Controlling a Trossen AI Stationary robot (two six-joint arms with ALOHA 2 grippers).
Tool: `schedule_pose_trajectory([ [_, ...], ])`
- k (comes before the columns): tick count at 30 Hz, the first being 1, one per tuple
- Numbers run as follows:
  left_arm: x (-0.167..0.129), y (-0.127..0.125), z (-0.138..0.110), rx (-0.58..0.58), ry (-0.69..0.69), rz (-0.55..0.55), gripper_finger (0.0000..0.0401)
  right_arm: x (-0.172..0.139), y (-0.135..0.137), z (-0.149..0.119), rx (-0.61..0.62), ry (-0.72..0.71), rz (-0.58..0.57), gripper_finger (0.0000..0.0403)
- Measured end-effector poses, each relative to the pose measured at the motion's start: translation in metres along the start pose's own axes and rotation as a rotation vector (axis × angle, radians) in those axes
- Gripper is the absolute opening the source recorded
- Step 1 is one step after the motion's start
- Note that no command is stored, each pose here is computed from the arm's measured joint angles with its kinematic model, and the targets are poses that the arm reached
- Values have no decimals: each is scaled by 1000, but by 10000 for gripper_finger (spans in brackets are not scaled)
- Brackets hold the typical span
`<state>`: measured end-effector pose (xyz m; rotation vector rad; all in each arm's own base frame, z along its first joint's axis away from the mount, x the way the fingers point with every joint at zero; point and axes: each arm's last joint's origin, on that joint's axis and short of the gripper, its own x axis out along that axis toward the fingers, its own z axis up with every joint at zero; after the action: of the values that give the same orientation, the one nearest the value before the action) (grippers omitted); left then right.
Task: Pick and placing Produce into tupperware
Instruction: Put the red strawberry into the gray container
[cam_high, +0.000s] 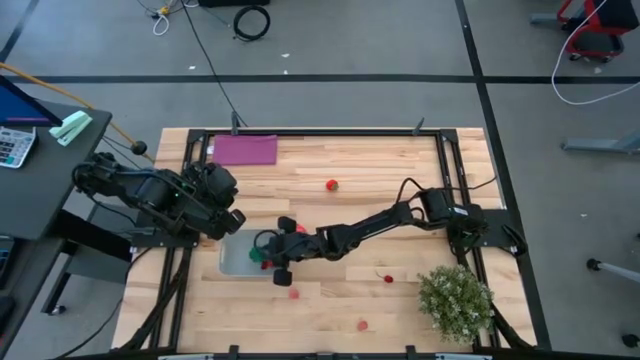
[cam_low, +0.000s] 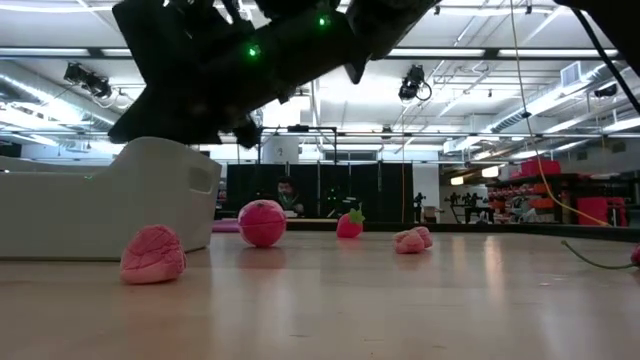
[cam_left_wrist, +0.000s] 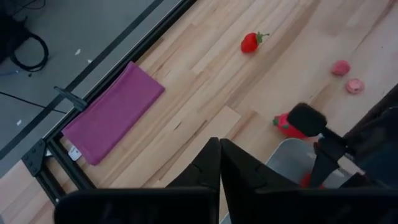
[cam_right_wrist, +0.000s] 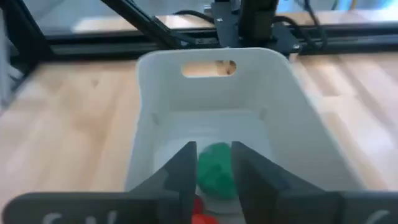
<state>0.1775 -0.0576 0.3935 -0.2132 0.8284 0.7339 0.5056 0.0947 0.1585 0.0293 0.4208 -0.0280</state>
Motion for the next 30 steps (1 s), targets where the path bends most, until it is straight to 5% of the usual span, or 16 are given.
schedule_pose_trajectory([
  [8, 0, 0, 0, -2, 0, 0, 11, -65, -18, 64, -175, 58, -245, 125],
  [17, 0, 0, 0, -1, 0, 0, 25, -154, -50, 94, -86, 322, -386, 126],
  [23, 0, 0, 0, -1, 0, 0, 12, -161, -58, 77, -85, 452, -412, 126],
  [30, -1, -1, -1, 7, -1, -6, 11, -140, -62, 0, -122, 551, -436, 126],
])
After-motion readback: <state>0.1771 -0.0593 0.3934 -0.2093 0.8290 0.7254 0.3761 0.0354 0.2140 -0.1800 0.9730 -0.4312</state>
